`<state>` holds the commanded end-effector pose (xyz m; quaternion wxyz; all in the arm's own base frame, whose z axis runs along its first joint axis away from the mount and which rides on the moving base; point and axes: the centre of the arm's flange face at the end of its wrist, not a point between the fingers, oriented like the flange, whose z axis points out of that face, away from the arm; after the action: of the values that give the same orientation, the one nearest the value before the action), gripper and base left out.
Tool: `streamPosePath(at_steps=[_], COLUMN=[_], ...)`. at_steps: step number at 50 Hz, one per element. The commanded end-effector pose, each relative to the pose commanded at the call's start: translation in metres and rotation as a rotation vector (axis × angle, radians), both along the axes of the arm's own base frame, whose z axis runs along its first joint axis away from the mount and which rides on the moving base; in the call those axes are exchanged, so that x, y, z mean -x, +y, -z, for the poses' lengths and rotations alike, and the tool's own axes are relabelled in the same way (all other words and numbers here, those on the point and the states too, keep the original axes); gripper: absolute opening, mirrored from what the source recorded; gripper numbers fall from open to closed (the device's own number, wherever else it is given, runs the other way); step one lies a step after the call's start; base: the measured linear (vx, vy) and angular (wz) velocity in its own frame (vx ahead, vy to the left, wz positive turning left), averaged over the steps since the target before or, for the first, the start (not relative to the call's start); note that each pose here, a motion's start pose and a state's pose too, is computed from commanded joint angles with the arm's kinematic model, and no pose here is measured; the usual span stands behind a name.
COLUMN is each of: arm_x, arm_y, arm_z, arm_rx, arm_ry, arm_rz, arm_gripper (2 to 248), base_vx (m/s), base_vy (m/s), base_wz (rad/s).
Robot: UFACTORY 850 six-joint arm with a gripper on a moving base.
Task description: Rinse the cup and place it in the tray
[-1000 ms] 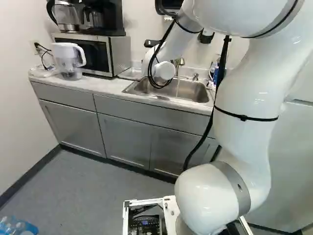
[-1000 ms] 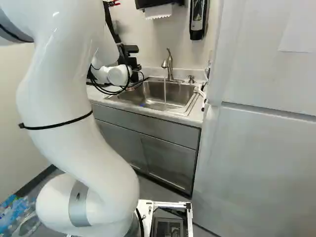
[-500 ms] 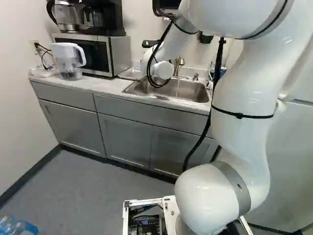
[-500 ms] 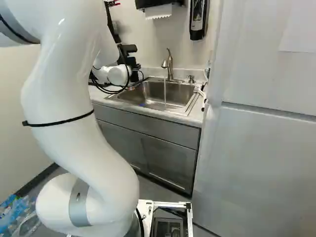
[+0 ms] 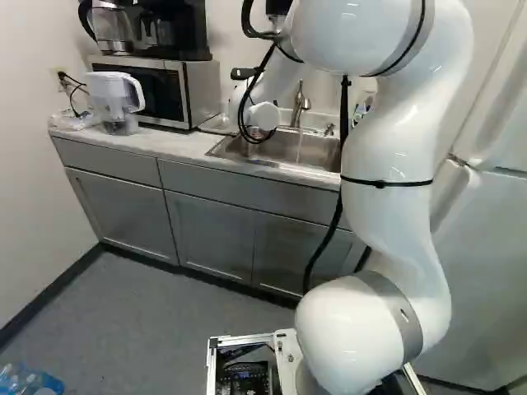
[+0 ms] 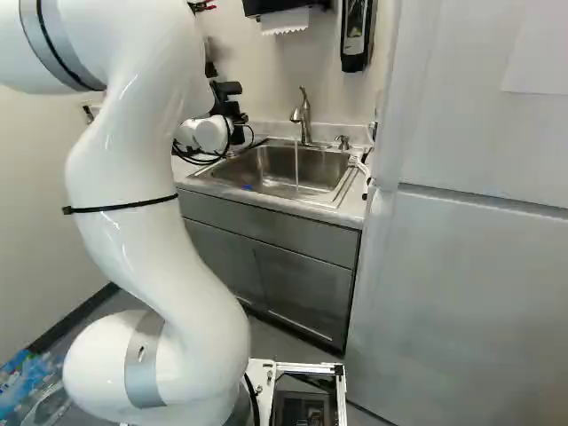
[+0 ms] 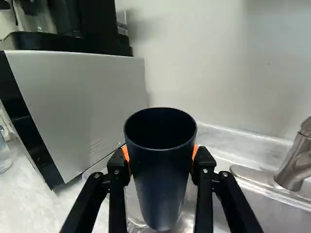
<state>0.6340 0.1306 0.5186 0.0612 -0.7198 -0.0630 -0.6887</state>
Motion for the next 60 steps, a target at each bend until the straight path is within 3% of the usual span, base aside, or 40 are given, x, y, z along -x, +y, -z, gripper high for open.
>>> streamPosePath(at_steps=[21, 41, 60], arm_x=[-0.041, -0.080, -0.083], arm_y=[0.021, 0.032, 0.033], arm_z=[0.007, 0.034, 0.041], arm_rx=[-0.005, -0.005, -0.003], arm_ry=[-0.025, -0.022, -0.011], arm_rz=[-0.017, -0.020, -0.022], arm_gripper=[126, 126, 126], base_vx=[0.000, 0.000, 0.000], base_vy=[0.000, 0.000, 0.000], base_wz=[0.000, 0.000, 0.000])
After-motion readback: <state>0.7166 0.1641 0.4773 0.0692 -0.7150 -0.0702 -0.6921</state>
